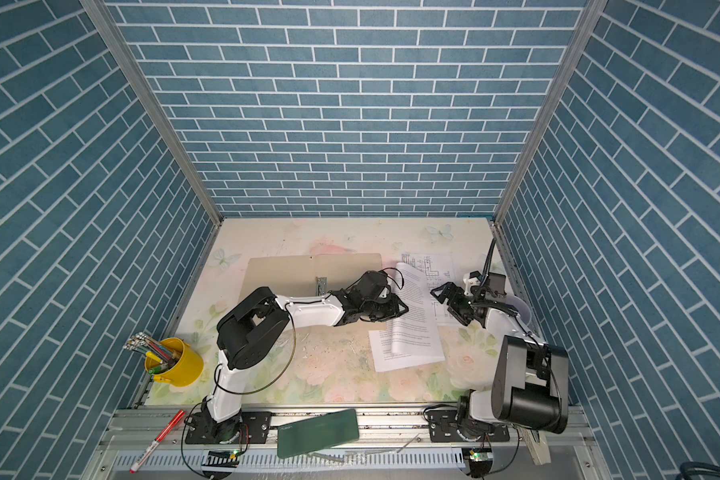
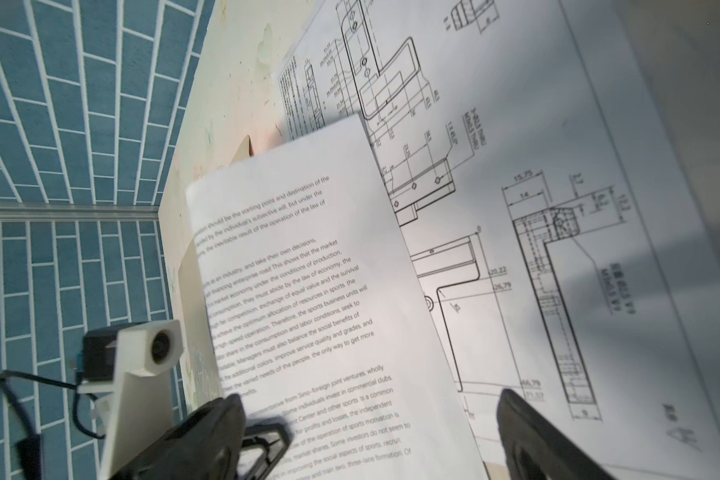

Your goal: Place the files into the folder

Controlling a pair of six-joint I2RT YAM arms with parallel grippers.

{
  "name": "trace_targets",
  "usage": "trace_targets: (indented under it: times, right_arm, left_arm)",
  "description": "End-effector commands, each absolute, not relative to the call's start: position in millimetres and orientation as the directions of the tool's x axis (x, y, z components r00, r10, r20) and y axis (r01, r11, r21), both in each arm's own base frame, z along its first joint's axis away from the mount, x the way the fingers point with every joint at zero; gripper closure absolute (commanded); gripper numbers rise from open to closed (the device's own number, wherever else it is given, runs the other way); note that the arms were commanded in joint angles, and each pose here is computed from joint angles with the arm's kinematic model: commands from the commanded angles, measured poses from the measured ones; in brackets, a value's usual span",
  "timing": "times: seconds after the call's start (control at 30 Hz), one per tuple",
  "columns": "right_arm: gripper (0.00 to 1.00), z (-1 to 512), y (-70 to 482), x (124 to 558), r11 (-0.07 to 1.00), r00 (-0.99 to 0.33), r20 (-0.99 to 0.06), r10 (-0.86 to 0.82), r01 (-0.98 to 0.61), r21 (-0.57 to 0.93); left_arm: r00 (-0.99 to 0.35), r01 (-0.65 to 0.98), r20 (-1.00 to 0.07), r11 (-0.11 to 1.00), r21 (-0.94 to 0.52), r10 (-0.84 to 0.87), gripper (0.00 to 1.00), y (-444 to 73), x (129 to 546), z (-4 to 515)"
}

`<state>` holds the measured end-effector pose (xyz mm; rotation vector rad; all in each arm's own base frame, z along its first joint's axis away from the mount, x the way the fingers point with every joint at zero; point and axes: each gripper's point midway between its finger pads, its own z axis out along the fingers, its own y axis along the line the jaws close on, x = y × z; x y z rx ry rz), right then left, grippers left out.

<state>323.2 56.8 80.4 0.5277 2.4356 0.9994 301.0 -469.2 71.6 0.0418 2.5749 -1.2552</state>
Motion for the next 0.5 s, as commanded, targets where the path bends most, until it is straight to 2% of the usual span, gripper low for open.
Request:
trace_targets:
  times: [0.0,0.23,0.47]
  right_arm:
    - [0.06,73,62,320,0.639,-0.833,-0.257,0.489,0.142,0.756]
    - [0.06,69,68,319,0.598,-0.842,-0.225,0.491,0.137,0.790]
    - [0.05,75,70,323,0.572,-0.834,-0.244,0.495,0.102,0.814]
  left_arm:
    - [-0.953,0.173,-0.283,0.574,-0.801,-0.108,0.64,-471,303,97]
    - [-0.946,0.185,-0.296,0.535,-0.824,-0.130,0.64,-469,305,117]
    - [-0.943,0.183,-0.294,0.500,-0.847,-0.154,0.64,-469,307,129]
